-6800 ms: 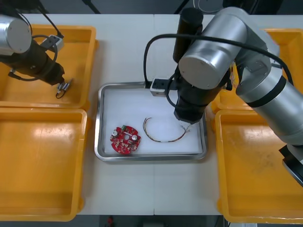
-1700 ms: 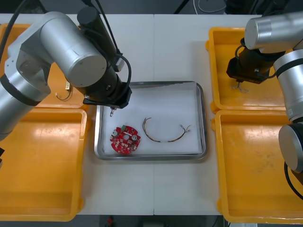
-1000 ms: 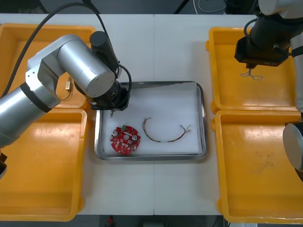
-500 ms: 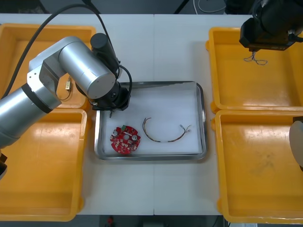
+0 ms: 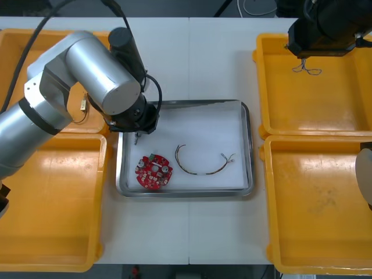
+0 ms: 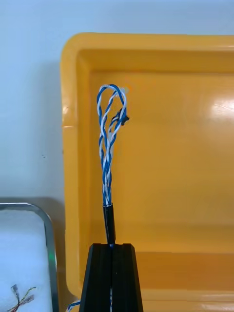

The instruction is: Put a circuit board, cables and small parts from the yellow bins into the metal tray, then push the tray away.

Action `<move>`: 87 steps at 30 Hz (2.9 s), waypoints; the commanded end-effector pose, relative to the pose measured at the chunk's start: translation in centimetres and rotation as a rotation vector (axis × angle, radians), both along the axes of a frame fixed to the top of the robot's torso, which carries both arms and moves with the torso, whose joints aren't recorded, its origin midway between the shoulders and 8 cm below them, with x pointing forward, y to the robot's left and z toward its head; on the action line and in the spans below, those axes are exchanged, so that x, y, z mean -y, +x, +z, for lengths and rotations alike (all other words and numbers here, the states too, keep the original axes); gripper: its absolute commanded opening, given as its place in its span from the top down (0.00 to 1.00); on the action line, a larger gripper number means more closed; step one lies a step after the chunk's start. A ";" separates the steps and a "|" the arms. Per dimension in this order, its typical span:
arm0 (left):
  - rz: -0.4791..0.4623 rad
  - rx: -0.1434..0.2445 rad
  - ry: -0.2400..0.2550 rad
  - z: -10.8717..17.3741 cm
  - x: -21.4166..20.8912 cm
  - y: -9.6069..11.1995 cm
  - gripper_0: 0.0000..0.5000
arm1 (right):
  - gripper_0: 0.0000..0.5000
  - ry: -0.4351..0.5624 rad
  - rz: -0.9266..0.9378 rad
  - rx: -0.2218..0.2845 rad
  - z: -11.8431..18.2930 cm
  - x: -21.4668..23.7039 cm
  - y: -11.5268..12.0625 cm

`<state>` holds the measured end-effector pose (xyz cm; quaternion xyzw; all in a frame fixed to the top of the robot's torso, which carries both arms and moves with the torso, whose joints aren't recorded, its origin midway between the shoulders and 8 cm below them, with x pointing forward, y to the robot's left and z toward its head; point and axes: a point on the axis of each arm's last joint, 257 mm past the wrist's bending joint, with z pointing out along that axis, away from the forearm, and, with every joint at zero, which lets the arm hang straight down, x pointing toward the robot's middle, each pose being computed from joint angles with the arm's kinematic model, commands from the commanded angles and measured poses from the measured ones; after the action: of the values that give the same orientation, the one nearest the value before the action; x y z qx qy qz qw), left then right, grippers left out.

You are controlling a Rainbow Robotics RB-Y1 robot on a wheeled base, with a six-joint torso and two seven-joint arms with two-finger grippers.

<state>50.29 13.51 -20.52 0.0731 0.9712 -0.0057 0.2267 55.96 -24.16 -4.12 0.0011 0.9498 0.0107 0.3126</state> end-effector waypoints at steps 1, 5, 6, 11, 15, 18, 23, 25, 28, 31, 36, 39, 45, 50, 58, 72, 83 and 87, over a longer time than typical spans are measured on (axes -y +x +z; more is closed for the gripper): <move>-0.035 0.071 -0.064 6.9 1.6 0.2 0.00 | 1.00 -0.061 0.098 0.084 3.9 -0.6 -0.2; -0.019 0.062 -0.078 9.6 0.1 -0.4 0.00 | 1.00 -0.105 0.202 0.092 3.9 -3.1 -1.0; -0.021 0.060 -0.077 9.9 -0.1 -0.5 0.00 | 1.00 -0.109 0.219 0.091 3.8 -3.6 -1.2; -0.041 0.065 -0.033 12.7 -3.1 -0.5 0.00 | 1.00 -0.171 0.387 0.103 3.3 -8.2 -2.9; -0.056 0.094 -0.013 14.2 -5.1 0.3 0.00 | 1.00 -0.202 0.507 0.094 2.4 -11.4 -4.6; -0.062 0.083 0.014 14.4 -7.6 0.9 0.00 | 1.00 -0.229 0.615 0.081 1.2 -14.4 -6.1; -0.056 0.068 0.045 14.4 -10.8 1.8 0.00 | 1.00 -0.351 0.771 0.078 -0.8 -17.3 -7.5; -0.050 0.060 0.051 14.3 -11.9 2.1 0.00 | 1.00 -0.405 0.833 0.077 -1.6 -18.1 -7.9; -0.039 0.047 0.077 14.0 -13.7 2.5 0.00 | 1.00 -0.498 0.933 0.069 -2.9 -19.1 -8.5; -0.025 0.042 0.099 13.5 -15.2 3.2 0.00 | 1.00 -0.577 1.006 0.086 -4.1 -20.3 -8.5; 0.018 0.035 0.078 12.2 -16.5 4.5 0.00 | 1.00 -0.675 1.117 0.108 -7.6 -21.6 -8.5; 0.036 0.041 0.059 11.7 -16.9 5.2 0.00 | 1.00 -0.711 1.157 0.126 -9.2 -22.1 -8.1; 0.063 0.037 0.023 10.3 -17.4 6.3 0.00 | 1.00 -0.714 1.207 0.114 -12.9 -23.0 -7.7; 0.077 0.036 0.027 8.4 -17.7 7.3 0.00 | 1.00 -0.718 1.213 0.092 -15.1 -22.3 -6.7; 0.092 0.040 0.035 5.4 -18.1 8.8 0.00 | 1.00 -0.731 1.193 -0.013 -17.8 -19.3 -5.5; 0.078 0.049 0.011 2.0 -17.1 9.5 0.00 | 1.00 -0.790 1.197 0.021 -17.7 -17.0 -3.7; 0.060 0.044 0.038 -0.2 -16.8 9.3 0.00 | 0.95 -0.814 1.223 0.021 -18.0 -15.7 -3.3; 0.060 0.040 0.039 -0.7 -17.0 9.1 0.00 | 0.08 -0.786 1.217 0.030 -17.9 -16.4 -3.5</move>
<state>59.59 30.08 -20.63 0.0119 0.9694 0.0114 0.2449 52.55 -7.82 -22.14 -0.6481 0.7045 -0.1702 0.2337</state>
